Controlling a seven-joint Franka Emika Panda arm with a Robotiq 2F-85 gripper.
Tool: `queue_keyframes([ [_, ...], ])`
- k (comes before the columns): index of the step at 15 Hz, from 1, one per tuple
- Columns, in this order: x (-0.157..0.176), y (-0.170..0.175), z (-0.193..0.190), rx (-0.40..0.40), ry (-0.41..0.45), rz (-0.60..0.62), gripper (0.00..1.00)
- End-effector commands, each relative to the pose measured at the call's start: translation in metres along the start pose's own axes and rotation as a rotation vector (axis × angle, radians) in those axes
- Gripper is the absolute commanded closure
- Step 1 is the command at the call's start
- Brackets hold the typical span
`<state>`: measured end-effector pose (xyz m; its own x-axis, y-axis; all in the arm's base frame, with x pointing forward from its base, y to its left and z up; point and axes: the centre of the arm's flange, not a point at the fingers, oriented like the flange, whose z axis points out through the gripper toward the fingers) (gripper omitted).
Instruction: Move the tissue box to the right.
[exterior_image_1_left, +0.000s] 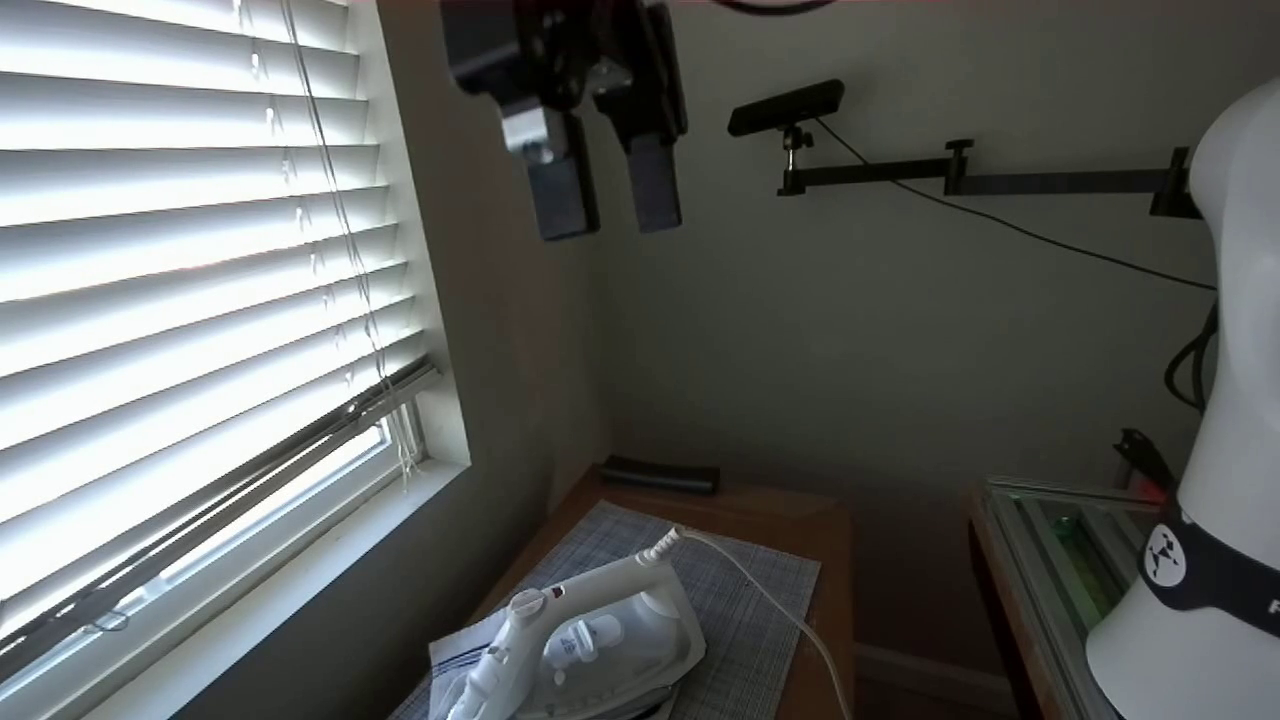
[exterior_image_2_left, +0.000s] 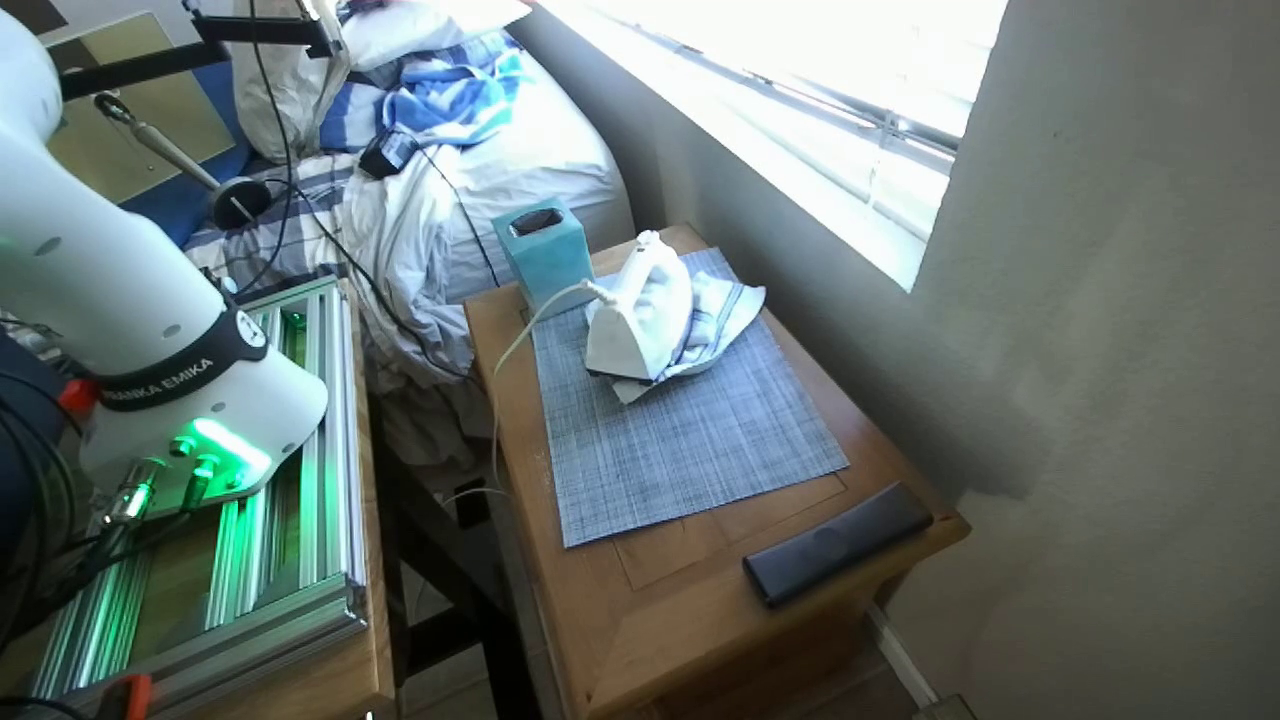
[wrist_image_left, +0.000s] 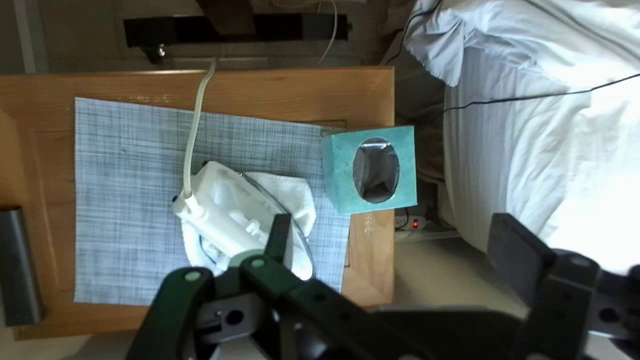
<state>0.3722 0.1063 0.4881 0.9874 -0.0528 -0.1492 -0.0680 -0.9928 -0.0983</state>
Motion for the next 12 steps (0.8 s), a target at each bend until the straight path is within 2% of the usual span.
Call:
queue_keyframes([
  [1, 0.029, -0.001, 0.060, 0.011, -0.128, 0.063, 0.00],
  [3, 0.036, -0.001, 0.086, -0.004, -0.203, 0.117, 0.00],
  [4, 0.038, -0.003, 0.086, -0.010, -0.217, 0.118, 0.00],
  [5, 0.025, 0.005, 0.079, -0.028, -0.184, 0.083, 0.00],
  [7, 0.032, 0.004, 0.092, -0.034, -0.218, 0.098, 0.00],
  [10, 0.034, 0.004, 0.092, -0.034, -0.219, 0.101, 0.00],
  [12, 0.049, 0.003, 0.117, -0.005, -0.271, 0.107, 0.00],
])
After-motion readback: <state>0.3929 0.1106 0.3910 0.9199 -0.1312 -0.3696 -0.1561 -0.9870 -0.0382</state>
